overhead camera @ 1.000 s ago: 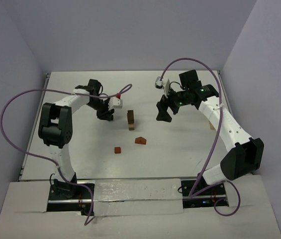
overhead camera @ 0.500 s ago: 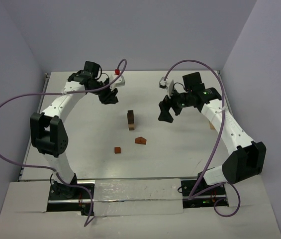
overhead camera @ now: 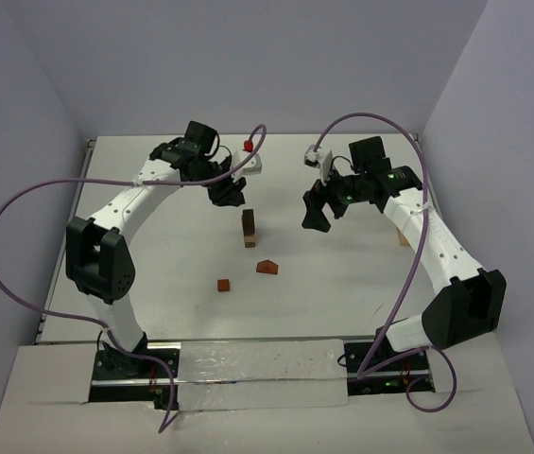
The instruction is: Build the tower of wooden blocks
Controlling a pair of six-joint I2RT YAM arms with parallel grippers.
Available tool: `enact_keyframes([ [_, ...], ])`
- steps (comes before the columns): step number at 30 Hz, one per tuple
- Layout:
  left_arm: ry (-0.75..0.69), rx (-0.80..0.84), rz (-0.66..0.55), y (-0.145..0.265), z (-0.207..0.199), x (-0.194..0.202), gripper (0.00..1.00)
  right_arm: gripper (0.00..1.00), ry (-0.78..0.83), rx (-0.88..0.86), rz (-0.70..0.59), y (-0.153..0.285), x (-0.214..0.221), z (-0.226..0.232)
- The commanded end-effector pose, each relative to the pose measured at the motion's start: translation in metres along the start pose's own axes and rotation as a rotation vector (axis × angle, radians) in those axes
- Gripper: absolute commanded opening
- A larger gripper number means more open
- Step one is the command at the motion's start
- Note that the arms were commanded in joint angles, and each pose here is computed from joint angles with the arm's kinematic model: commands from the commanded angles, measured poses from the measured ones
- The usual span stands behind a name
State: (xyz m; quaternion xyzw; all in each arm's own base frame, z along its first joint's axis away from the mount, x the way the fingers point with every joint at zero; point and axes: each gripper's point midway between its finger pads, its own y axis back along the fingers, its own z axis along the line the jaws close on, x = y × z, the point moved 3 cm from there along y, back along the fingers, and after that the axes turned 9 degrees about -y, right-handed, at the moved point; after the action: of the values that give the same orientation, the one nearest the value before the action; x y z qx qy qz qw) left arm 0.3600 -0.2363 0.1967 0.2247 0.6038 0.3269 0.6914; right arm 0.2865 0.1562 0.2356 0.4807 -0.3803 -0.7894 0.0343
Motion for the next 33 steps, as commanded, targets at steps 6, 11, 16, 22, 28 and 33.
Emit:
enact_keyframes([
  [6, -0.038, 0.029, -0.005, -0.01, -0.002, -0.016, 0.23, 1.0, 0.011, 0.01, -0.044, 0.004, -0.012, -0.002],
  [11, -0.05, 0.062, 0.004, -0.019, -0.001, -0.016, 0.23, 1.0, 0.008, 0.012, -0.041, 0.003, -0.011, -0.004],
  [16, -0.056, 0.092, 0.009, -0.025, -0.002, -0.014, 0.24, 1.0, 0.005, 0.014, -0.039, 0.002, -0.011, -0.005],
  [22, -0.052, 0.12, 0.026, -0.032, -0.006, -0.008, 0.26, 1.0, 0.001, 0.011, -0.038, 0.0, -0.011, -0.007],
  [28, -0.053, 0.133, 0.032, -0.035, -0.008, -0.007, 0.27, 1.0, -0.003, 0.012, -0.037, -0.001, -0.012, -0.007],
  [33, -0.047, 0.134, 0.036, -0.04, -0.007, -0.006, 0.28, 1.0, -0.004, 0.008, -0.039, -0.001, -0.012, -0.007],
])
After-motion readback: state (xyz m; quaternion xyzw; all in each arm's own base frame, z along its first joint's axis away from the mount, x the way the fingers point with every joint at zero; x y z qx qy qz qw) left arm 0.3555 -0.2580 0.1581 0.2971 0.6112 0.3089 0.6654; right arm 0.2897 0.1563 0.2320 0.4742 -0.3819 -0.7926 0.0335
